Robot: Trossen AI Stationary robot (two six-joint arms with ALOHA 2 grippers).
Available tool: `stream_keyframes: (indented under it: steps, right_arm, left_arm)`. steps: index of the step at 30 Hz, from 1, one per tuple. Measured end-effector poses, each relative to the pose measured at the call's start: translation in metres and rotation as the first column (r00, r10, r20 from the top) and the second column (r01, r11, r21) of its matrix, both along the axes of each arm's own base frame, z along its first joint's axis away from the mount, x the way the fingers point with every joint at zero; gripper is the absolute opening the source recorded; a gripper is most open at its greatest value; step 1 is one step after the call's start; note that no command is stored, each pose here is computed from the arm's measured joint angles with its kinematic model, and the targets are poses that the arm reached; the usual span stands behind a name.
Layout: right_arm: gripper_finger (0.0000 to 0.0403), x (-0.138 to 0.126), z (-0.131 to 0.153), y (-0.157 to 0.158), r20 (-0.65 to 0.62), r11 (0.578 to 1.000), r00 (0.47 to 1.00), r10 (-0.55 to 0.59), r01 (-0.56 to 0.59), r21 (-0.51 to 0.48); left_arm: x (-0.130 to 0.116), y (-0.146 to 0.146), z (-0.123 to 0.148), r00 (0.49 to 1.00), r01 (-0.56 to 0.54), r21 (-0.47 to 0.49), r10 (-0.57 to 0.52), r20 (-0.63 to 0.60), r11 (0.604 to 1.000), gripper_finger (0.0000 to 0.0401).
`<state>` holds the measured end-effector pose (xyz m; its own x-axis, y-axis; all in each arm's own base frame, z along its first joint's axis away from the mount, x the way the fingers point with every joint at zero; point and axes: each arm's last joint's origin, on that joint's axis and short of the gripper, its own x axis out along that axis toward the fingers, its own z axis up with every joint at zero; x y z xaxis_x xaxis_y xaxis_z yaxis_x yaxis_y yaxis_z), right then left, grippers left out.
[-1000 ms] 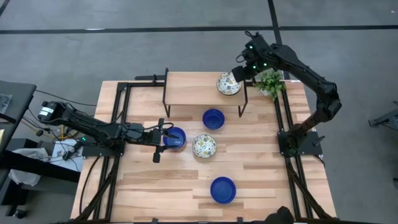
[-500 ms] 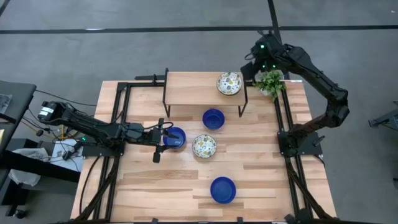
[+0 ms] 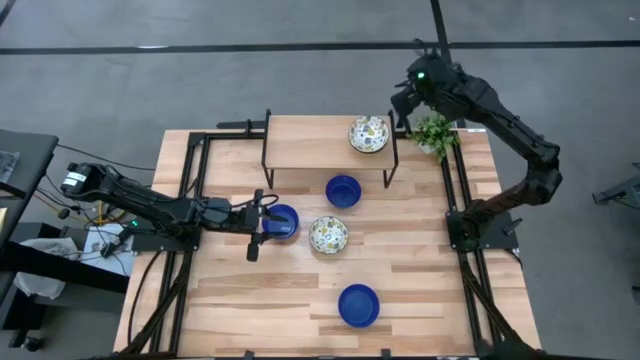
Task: Pick & Place Mini bowls
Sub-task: Stack the bottom yellow patterned bowl on the yellow patterned bowl on the shelf
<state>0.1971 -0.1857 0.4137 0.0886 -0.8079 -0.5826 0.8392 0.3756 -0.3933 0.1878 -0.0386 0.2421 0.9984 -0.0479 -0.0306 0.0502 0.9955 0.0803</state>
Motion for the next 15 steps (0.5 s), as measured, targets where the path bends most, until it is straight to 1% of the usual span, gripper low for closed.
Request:
stream_keyframes:
  steps: [1, 3, 6, 9, 11, 15]
  right_arm:
    - [0.0191, 0.001, -0.003, 0.0, -0.075, 0.998, 0.996, -0.057, 0.055, -0.033]
    - [0.0189, 0.003, -0.008, 0.0, -0.196, 0.982, 0.966, -0.169, 0.147, -0.12]
    - [0.0187, 0.011, -0.014, 0.0, -0.297, 0.95, 0.913, -0.28, 0.218, -0.224]
    - [0.0187, 0.024, -0.023, -0.002, -0.339, 0.938, 0.89, -0.306, 0.222, -0.266]
    - [0.0187, 0.035, -0.032, -0.004, -0.373, 0.937, 0.875, -0.308, 0.213, -0.275]
    - [0.0184, 0.054, -0.053, -0.013, -0.46, 0.928, 0.822, -0.337, 0.207, -0.311]
  left_arm:
    - [0.0, 0.0, 0.0, 1.0, 0.0, -0.007, 0.0, 0.0, 1.0, 0.0154]
    - [0.0, 0.0, 0.0, 1.0, -0.001, -0.013, 0.001, -0.001, 1.0, 0.0154]
    - [0.0, 0.0, 0.0, 1.0, -0.001, -0.029, 0.001, -0.001, 1.0, 0.0154]
    - [0.0, 0.0, 0.0, 1.0, -0.001, -0.031, 0.001, -0.001, 1.0, 0.0154]
    - [0.0, 0.0, 0.0, 1.0, -0.001, -0.032, 0.001, -0.001, 1.0, 0.0154]
    - [0.0, 0.0, 0.0, 1.0, -0.001, -0.031, 0.001, -0.001, 1.0, 0.0154]
